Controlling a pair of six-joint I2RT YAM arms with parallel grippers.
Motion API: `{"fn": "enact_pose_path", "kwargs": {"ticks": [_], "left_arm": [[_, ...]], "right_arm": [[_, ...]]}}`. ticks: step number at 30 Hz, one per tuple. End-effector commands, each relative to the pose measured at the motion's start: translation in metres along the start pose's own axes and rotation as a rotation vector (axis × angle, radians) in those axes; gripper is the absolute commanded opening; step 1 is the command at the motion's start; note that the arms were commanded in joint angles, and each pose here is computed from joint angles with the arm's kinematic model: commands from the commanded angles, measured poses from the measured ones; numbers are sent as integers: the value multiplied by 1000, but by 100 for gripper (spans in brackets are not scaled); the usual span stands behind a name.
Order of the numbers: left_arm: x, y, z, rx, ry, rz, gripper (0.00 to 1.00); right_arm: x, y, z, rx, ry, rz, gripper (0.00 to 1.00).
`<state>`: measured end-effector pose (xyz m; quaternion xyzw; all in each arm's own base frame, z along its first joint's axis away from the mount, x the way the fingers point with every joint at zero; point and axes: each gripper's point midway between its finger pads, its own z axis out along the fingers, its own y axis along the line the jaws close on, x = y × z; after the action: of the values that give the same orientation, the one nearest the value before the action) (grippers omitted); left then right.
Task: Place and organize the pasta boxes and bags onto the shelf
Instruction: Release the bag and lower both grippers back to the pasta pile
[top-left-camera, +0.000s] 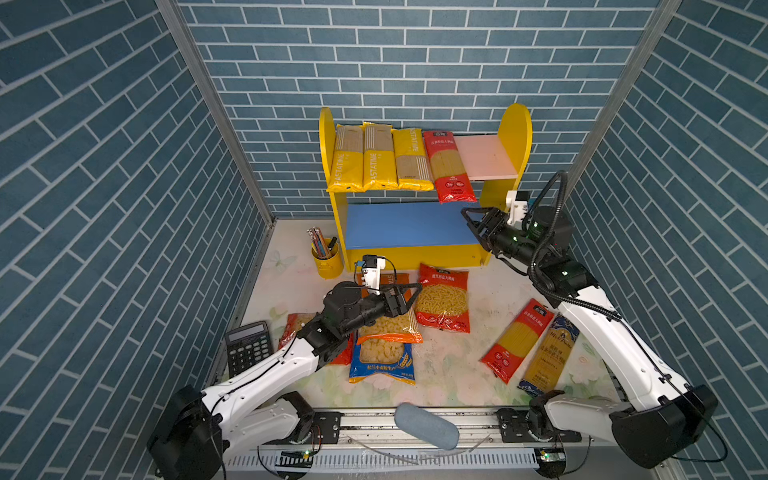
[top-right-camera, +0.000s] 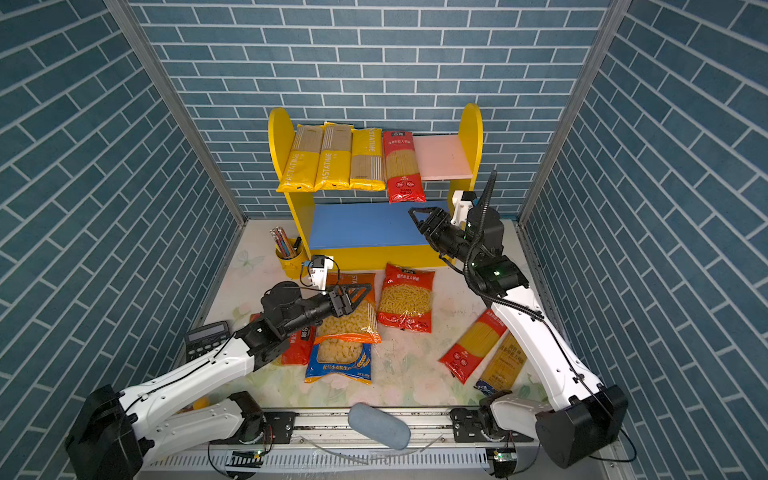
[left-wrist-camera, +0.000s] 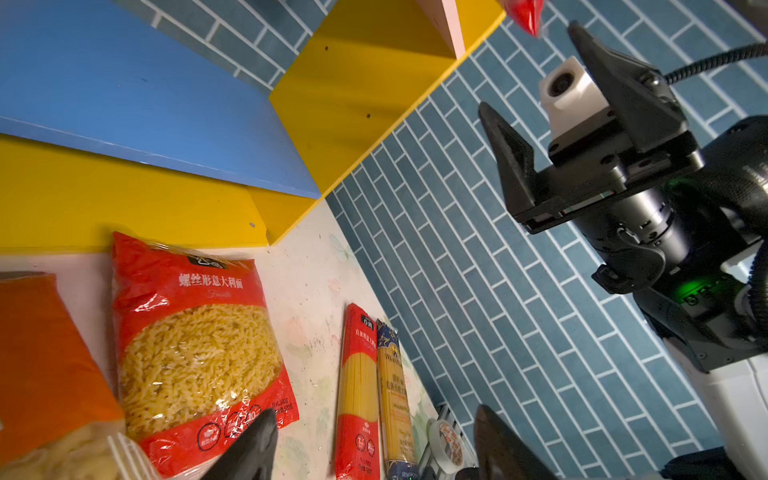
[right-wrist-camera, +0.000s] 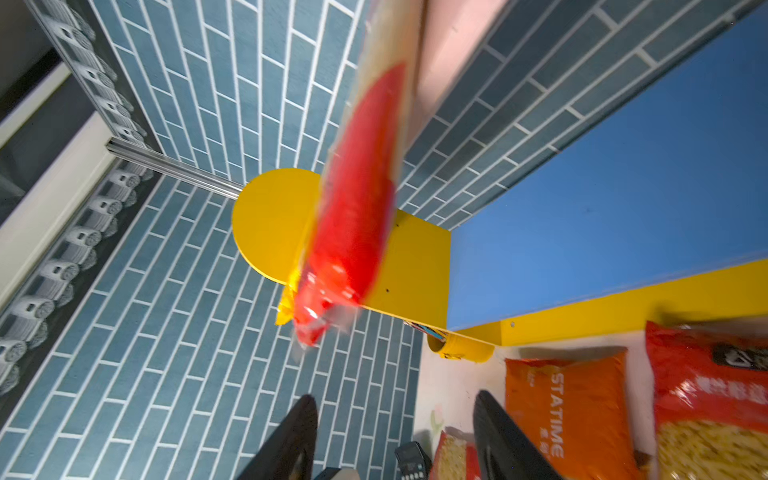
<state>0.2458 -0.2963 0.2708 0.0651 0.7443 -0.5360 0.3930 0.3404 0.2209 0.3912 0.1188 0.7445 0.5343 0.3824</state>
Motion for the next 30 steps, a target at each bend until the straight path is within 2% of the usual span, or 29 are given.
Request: {"fn": "enact_pose_path", "kwargs": {"ticks": [1, 7, 9, 11, 13, 17, 20, 23, 30], "left_arm": [[14, -6, 14, -54, 52, 149, 75], [70, -7, 51, -80, 235, 261, 75], [89, -6, 66, -79, 296, 280, 75], [108, -4, 79, -81, 355, 297, 75], [126, -3, 91, -75, 402, 302, 75], [155, -7, 108, -48, 466, 284, 75], [166, -10, 115, -33, 482, 275, 75], [173, -10, 118, -25, 493, 264, 75], [175, -6, 115, -36, 498, 273, 75]], "right_arm": [[21, -30, -19, 68, 21, -40, 60], [73, -154, -65, 444, 48, -20, 59], [94, -201, -85, 605, 82, -1, 58], [102, -244, -118, 827, 66, -9, 59], [105, -272, -146, 983, 37, -38, 61], [114, -308, -191, 1173, -18, -24, 71], [118, -322, -216, 1248, -85, 26, 76], [128, -336, -226, 1252, -117, 116, 76], [147, -358, -216, 1175, -101, 261, 73]]}}
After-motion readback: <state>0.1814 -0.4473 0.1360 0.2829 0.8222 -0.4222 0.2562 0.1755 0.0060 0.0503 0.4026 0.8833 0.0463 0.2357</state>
